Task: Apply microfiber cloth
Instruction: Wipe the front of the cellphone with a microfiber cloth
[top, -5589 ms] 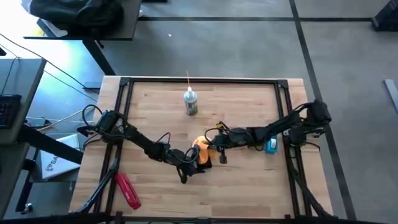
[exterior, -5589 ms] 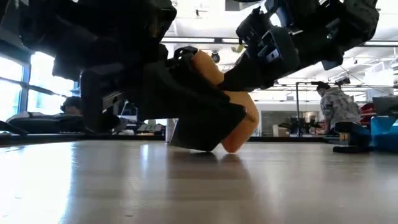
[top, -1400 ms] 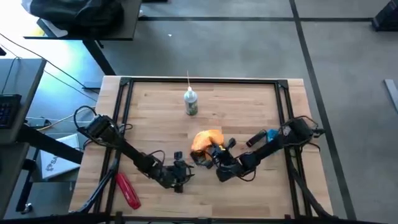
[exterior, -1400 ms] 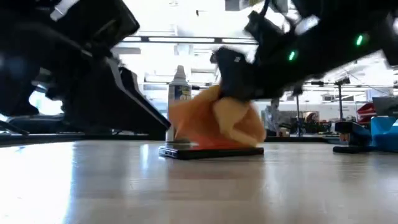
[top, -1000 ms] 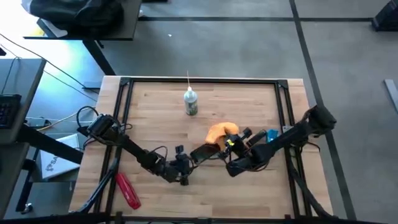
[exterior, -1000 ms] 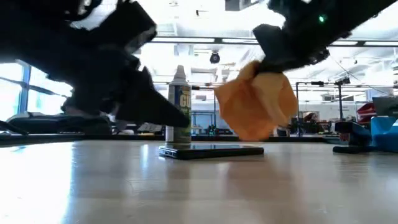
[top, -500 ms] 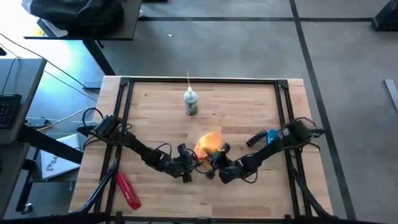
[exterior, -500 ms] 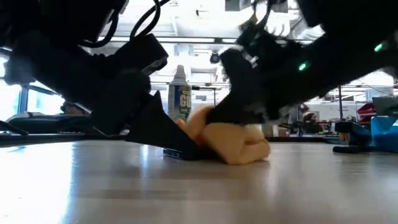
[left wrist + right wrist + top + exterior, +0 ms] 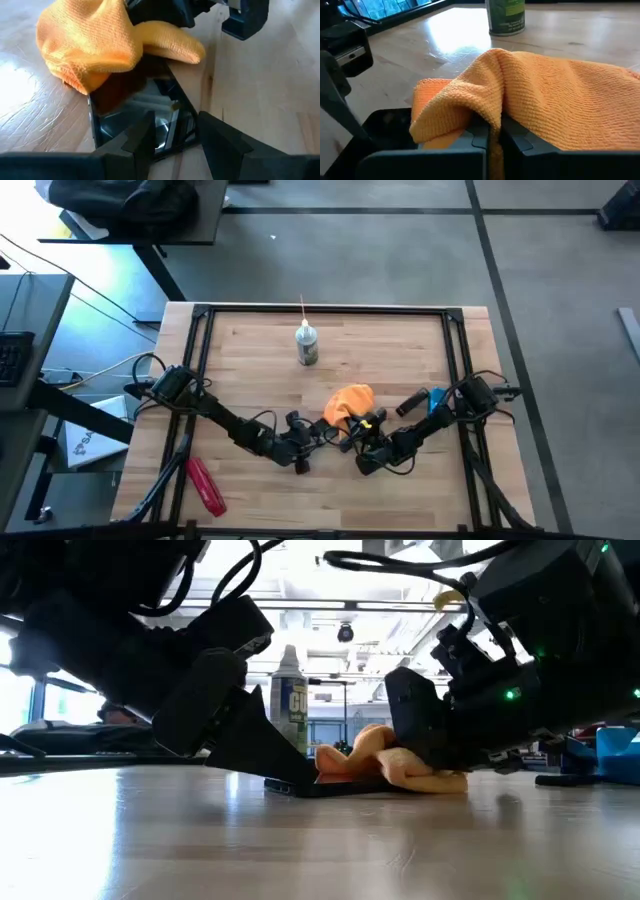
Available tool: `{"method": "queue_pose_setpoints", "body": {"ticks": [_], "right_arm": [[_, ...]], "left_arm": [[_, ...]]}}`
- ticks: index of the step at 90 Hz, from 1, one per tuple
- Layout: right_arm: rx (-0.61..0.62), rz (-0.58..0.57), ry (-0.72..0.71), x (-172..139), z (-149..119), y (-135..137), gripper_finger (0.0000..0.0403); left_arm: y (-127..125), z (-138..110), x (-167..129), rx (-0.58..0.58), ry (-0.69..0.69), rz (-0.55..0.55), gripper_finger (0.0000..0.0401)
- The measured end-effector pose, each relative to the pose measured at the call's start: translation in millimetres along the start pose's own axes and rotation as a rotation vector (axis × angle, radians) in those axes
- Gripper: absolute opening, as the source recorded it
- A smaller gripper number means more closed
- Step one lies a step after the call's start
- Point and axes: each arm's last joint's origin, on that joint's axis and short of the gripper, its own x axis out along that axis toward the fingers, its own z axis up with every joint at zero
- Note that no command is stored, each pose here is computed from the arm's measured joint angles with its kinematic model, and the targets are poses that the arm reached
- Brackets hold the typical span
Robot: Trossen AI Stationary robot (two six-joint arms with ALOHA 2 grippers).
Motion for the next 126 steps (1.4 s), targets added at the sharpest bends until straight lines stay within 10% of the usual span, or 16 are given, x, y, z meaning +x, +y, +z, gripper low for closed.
{"method": "queue_pose_setpoints", "body": {"ticks": [58,91,126], "right_arm": [[-0.222,0.25,0.064,46.9,15.0,38.0,0.0],[-0.386,-0.099,0.073,56.9,19.9,6.7,0.0],[-0.483,-0.378,0.161,-22.6,47.1,-44.2,0.0]], "left_arm": [[2.8,2.2,2.3,0.026,-0.015,0.0,0.0133],[3.2,2.1,3.0,0.0,-0.012,0.002,0.0133],[1.9,2.0,2.3,-0.002,-0.011,-0.009,0.0133]]}}
